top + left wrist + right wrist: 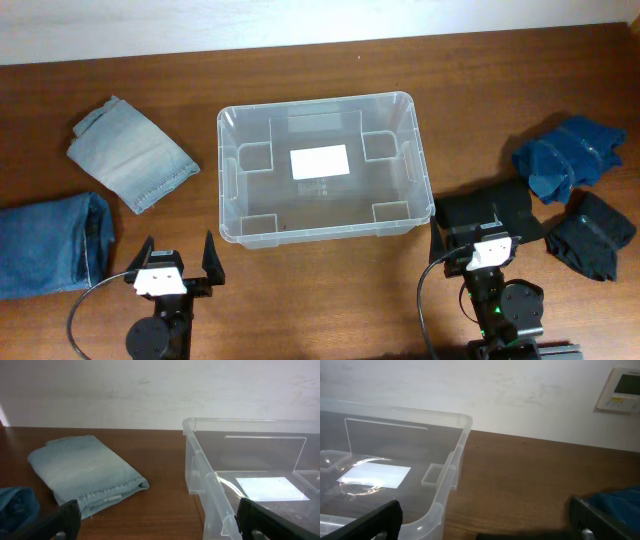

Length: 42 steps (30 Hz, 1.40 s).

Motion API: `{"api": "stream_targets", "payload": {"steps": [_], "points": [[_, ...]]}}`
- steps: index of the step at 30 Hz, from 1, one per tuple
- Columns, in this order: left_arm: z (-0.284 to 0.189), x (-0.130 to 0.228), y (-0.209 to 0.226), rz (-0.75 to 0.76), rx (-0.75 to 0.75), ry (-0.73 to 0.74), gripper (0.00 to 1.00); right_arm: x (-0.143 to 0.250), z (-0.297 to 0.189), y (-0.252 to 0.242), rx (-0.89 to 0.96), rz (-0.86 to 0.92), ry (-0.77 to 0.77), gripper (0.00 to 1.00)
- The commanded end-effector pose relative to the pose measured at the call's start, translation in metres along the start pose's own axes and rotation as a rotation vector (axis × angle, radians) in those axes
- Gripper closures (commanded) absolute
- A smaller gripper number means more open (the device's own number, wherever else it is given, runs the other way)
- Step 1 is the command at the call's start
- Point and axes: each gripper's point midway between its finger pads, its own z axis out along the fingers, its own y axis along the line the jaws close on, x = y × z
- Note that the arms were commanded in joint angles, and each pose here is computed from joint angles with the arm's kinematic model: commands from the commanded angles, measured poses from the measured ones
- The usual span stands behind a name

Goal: Pack container

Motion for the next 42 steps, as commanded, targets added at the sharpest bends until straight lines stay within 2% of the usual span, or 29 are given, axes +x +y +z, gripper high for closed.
{"api": "stream_targets", "payload": {"steps": [1,9,14,20,25,31,37,42], "points": [[0.0,0.001,0.001,0.006,-0.006,0.002,0.01,0.003,0.0,0.0,0.006,0.004,0.008,0.01],[0.0,0.002,0.003,0.006,-0.017,0.002,0.01,0.003,0.0,0.0,0.001,0.017,0.009,0.02],[-0.001,-0.001,0.001,-0.019,-0.009,-0.005,0.01,-0.002,0.0,0.0,0.002,0.238,-0.012,0.02],[-0.008,-0.043,0.0,-0.031,-0.01,-0.059,0.01,-0.015,-0.009,-0.004,0.022,0.279,0.035,0.02],[-0.002,-0.078,-0.001,-0.031,-0.017,-0.011,0.01,-0.039,-0.024,-0.021,0.11,0.276,0.12,0.02],[0.03,-0.091,0.008,-0.028,-0.08,0.198,0.01,-0.061,-0.033,-0.035,0.183,0.259,0.323,0.02],[0.059,-0.085,0.009,-0.024,-0.092,0.451,0.01,-0.063,-0.03,-0.037,0.193,0.214,0.64,0.01],[0.071,-0.08,0.009,-0.022,-0.099,0.576,0.01,-0.058,-0.028,-0.057,0.253,0.201,0.896,0.01]]}}
